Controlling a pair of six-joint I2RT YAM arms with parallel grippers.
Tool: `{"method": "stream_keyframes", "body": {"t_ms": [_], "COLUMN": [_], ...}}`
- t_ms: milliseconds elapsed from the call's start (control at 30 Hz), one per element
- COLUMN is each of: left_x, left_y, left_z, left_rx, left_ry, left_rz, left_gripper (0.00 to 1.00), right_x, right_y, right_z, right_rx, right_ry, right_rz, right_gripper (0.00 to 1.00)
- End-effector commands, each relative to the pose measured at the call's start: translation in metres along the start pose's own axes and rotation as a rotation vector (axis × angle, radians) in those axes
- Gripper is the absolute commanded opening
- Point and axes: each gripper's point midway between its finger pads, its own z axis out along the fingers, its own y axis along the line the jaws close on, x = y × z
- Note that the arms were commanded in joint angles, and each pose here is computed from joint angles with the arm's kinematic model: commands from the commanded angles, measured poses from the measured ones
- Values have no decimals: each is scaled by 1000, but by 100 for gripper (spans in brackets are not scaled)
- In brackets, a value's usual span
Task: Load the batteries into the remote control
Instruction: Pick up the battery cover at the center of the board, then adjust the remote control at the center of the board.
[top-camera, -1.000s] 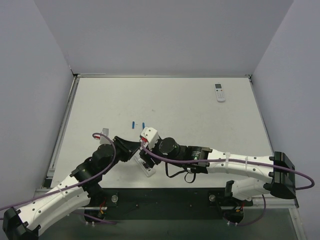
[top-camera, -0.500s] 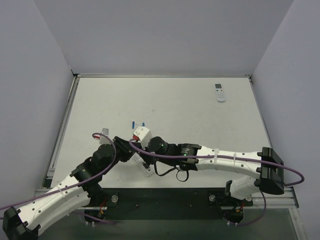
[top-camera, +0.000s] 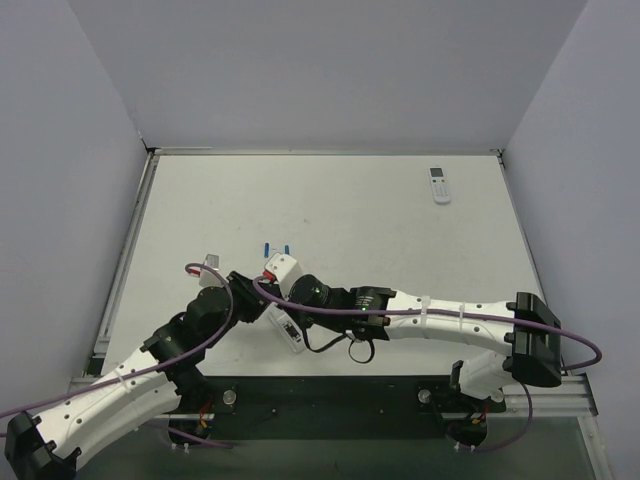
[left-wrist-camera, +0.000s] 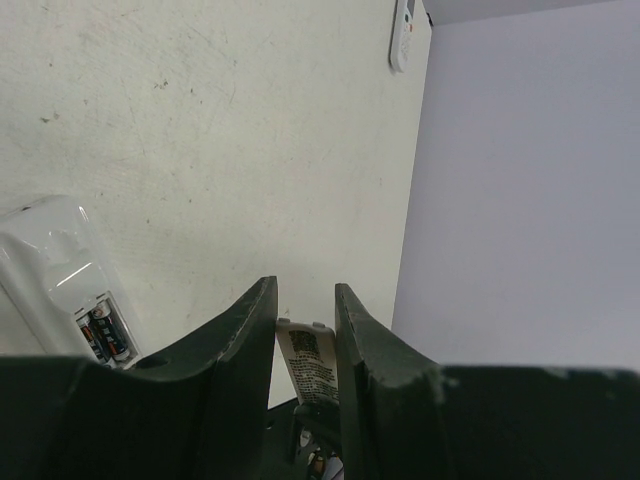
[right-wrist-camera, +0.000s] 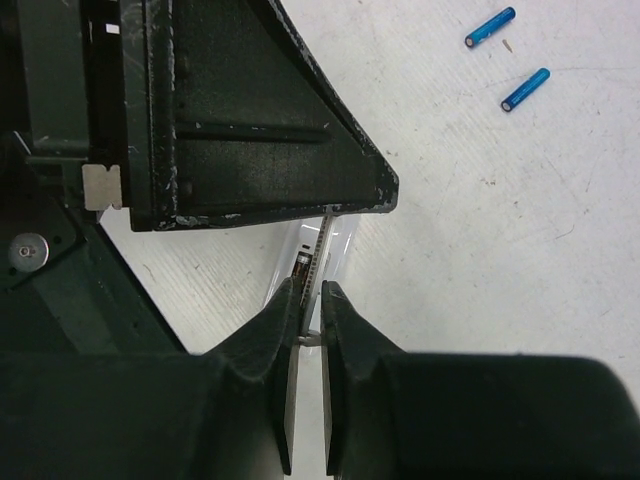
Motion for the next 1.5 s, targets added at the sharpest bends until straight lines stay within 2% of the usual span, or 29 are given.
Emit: {"method": "stream_keyframes", "body": {"t_ms": [0, 233, 367, 467, 633, 733, 833, 1033, 1300, 1467], "left_x": [-7, -8, 3, 16, 74, 95, 104, 119, 138, 136], "left_y": [-14, 14, 36, 46, 62, 69, 75, 88, 75, 56], "left_z": [-4, -10, -17, -19, -21, -20, -17, -1, 34, 62], "left_rx": [28, -103, -214, -260, -231, -236, -266, -296, -250, -217], "left_ry": [-23, -13, 72, 168, 494, 590, 613, 660, 726, 683], "left_rz": [67, 150, 247, 321, 366, 403, 451, 457, 500, 526], "left_gripper": [35, 69, 76, 77, 79, 79, 80, 80, 80, 80], "right_x": [-5, 23, 33, 40, 45, 47, 48, 51, 51, 52], "right_y": [-9, -27, -50, -69, -92, -98, -103, -109, -124, -131], "right_z": [-8, -16, -29, -36, -41, -43, -46, -50, -58, -64], "right_rx": [8, -19, 18, 57, 103, 111, 110, 95, 117, 121], "right_ry": [-13, 34, 19, 6, -15, -25, -44, -55, -70, -67], "right_rz": [77, 217, 279, 310, 337, 354, 377, 424, 450, 454], "right_gripper": [0, 0, 0, 0, 0, 0, 0, 0, 0, 0]}}
